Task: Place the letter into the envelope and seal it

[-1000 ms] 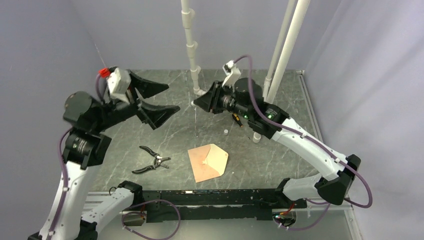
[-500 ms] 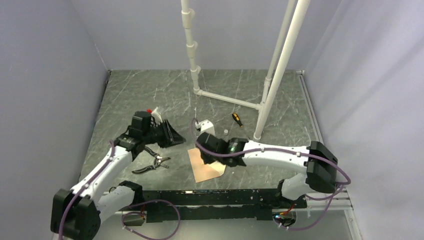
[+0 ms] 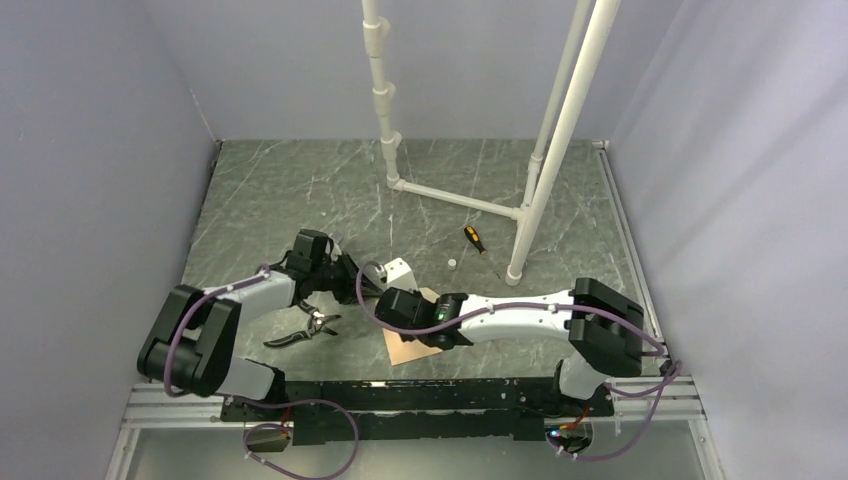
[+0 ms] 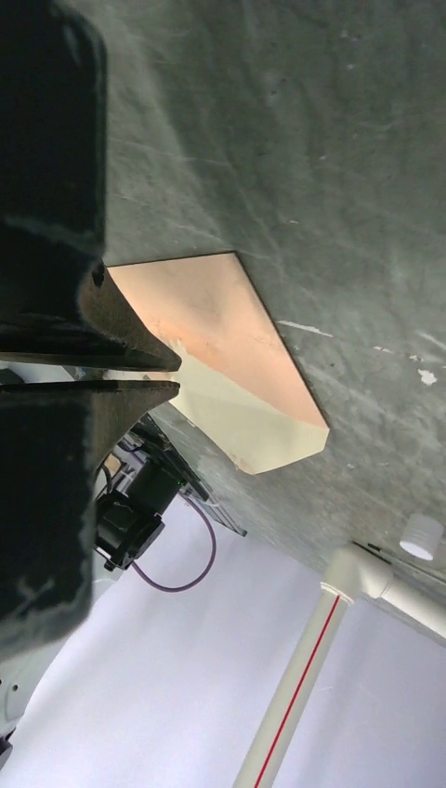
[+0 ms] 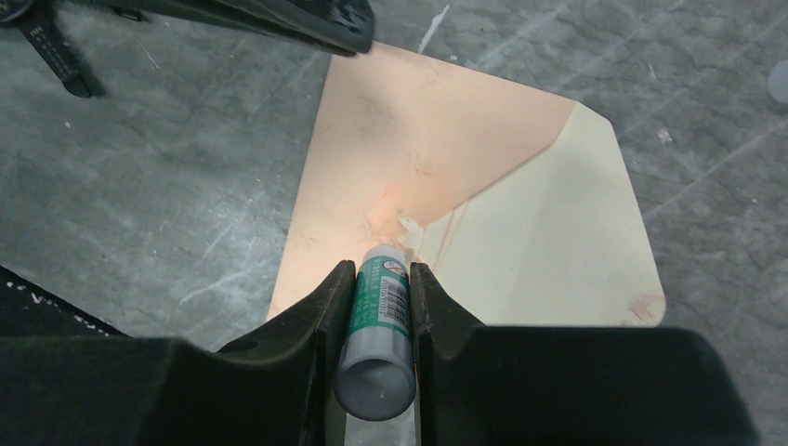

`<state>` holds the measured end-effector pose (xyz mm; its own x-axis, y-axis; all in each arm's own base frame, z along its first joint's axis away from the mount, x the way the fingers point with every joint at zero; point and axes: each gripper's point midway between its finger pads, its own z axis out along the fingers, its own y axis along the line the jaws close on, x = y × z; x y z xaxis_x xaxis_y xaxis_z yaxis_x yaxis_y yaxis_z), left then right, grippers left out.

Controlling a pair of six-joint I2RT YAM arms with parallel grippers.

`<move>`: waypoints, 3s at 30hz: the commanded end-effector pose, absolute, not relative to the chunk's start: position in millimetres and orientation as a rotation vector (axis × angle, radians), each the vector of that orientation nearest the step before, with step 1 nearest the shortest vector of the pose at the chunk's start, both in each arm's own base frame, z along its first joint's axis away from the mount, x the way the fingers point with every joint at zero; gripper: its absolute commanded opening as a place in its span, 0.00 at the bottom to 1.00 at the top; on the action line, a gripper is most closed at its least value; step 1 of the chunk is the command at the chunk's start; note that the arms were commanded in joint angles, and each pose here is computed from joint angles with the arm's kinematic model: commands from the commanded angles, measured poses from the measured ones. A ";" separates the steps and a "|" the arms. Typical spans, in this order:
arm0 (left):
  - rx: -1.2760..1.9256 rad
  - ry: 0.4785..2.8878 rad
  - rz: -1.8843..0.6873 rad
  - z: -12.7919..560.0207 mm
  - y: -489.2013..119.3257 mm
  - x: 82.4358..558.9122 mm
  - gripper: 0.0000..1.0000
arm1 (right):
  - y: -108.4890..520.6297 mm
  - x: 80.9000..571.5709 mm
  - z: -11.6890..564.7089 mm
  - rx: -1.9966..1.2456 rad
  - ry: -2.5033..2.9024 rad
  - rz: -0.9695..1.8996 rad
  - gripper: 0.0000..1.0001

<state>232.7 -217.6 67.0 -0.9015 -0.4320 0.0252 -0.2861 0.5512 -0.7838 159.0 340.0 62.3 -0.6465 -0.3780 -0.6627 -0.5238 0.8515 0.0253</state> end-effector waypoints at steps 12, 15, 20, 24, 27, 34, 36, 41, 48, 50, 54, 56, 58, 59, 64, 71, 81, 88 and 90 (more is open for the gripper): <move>-0.551 2.713 -1.351 48.4 -239.9 233.3 0.09 | 356.8 168.2 48.4 -0.616 2.351 0.308 0.00; -0.570 2.773 -1.230 31.3 -234.3 229.4 0.08 | 355.7 168.3 41.7 -0.615 2.367 0.293 0.00; -0.581 2.872 -1.073 2.8 -223.2 218.8 0.03 | 353.7 172.2 30.4 -0.615 2.382 0.259 0.00; -0.555 2.953 -0.940 -13.2 -215.1 209.5 0.03 | 354.0 175.6 25.0 -0.619 2.379 0.240 0.00; -0.557 2.990 -0.873 -21.6 -210.9 203.4 0.02 | 350.7 179.7 21.0 -0.603 2.385 0.209 0.00; -0.634 3.026 -0.856 -36.2 -208.4 193.3 0.02 | 352.8 184.9 18.9 -0.646 2.398 0.193 0.00; -0.651 3.027 -0.854 -38.1 -208.4 193.2 0.02 | 350.9 176.6 18.3 -0.681 2.420 0.213 0.00; -0.683 3.015 -0.837 -38.9 -208.1 196.6 0.02 | 341.1 148.6 13.8 -0.773 2.473 0.231 0.00; -0.712 3.016 -0.805 -43.5 -205.1 195.8 0.02 | 325.4 134.4 14.6 -0.799 2.500 0.196 0.00; -0.716 3.017 -0.806 -44.5 -204.9 194.9 0.02 | 321.8 136.0 14.0 -0.789 2.500 0.182 0.00; -0.718 3.021 -0.807 -45.5 -204.9 194.0 0.03 | 319.6 147.4 11.6 -0.749 2.503 0.159 0.00; -0.717 3.021 -0.807 -45.2 -205.0 194.3 0.02 | 320.1 157.0 10.8 -0.720 2.500 0.144 0.00; -0.719 3.020 -0.805 -44.9 -205.0 194.8 0.02 | 320.8 168.1 12.8 -0.703 2.486 0.115 0.00; -0.721 3.018 -0.805 -44.3 -205.2 195.4 0.02 | 322.2 173.1 15.5 -0.698 2.474 0.104 0.00; -0.723 3.009 -0.809 -42.0 -206.4 198.8 0.02 | 337.9 177.8 23.3 -0.729 2.447 0.162 0.00; -0.736 3.004 -0.804 -42.9 -206.1 199.3 0.02 | 341.4 149.9 20.0 -0.828 2.470 0.278 0.00; -0.756 3.006 -0.812 -45.9 -206.3 196.7 0.02 | 321.1 135.8 17.5 -0.844 2.504 0.253 0.00; -0.761 3.011 -0.814 -47.4 -205.8 194.3 0.02 | 326.7 165.3 8.1 -0.771 2.490 0.163 0.00; -0.757 3.010 -0.824 -47.8 -206.2 193.4 0.03 | 333.4 175.3 14.5 -0.733 2.480 0.154 0.00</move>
<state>218.1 -242.4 12.2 -0.9140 -0.3398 0.2214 -0.3955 0.6256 -0.6724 162.6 346.1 30.9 -0.6783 -0.4529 -0.5786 -0.5750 0.8174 0.0342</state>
